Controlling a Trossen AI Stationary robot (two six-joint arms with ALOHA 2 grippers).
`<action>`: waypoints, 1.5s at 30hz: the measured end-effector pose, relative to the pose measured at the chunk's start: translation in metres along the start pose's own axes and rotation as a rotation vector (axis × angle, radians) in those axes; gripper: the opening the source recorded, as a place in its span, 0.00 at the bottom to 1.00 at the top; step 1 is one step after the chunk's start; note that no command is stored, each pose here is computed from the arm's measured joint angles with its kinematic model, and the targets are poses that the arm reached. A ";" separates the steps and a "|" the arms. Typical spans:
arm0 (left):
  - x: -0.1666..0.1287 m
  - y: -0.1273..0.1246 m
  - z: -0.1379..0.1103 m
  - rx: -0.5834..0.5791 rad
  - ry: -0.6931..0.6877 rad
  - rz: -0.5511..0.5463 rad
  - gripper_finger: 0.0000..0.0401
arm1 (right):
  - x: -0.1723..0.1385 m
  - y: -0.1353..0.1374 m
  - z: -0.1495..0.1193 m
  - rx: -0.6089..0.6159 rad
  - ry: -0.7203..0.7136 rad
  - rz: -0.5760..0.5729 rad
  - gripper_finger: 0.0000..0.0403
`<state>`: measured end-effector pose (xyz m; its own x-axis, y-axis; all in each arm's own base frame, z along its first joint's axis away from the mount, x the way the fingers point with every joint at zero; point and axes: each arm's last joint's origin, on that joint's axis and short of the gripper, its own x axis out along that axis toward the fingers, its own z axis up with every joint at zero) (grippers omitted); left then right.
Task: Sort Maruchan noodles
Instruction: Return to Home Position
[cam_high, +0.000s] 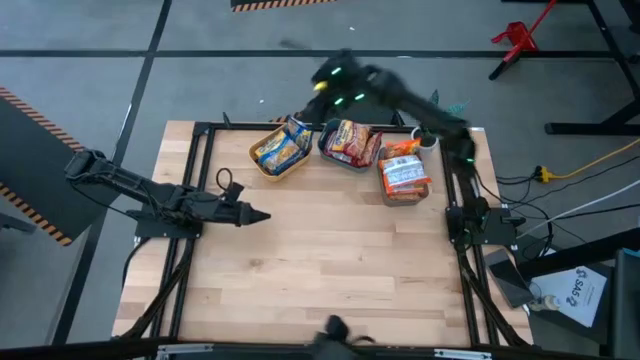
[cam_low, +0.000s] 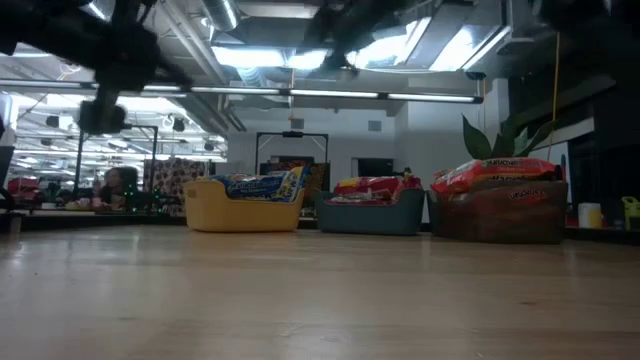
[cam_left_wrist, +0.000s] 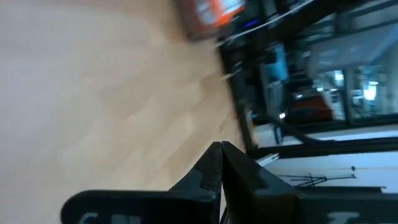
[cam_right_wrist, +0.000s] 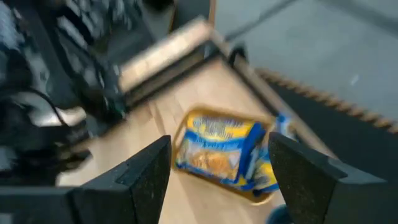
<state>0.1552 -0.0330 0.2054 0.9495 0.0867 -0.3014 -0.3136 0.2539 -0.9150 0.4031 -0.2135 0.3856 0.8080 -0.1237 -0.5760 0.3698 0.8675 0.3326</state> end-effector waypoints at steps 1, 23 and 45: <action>0.000 -0.003 0.001 0.026 -0.023 -0.028 0.00 | -0.023 0.005 0.006 -0.007 -0.036 -0.005 0.63; 0.000 -0.020 0.033 0.300 -0.272 -0.166 0.00 | -0.273 0.060 -0.165 -0.291 -0.423 0.087 0.63; -0.004 0.038 0.030 0.590 -0.271 -0.242 0.00 | -0.132 -0.002 -0.391 -0.026 -0.546 0.273 0.63</action>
<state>0.1396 0.0054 0.1797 0.9829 0.1796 0.0401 -0.1153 0.7710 -0.6264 0.1165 -0.0110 0.1692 0.9929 -0.1188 -0.0043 0.1109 0.9131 0.3923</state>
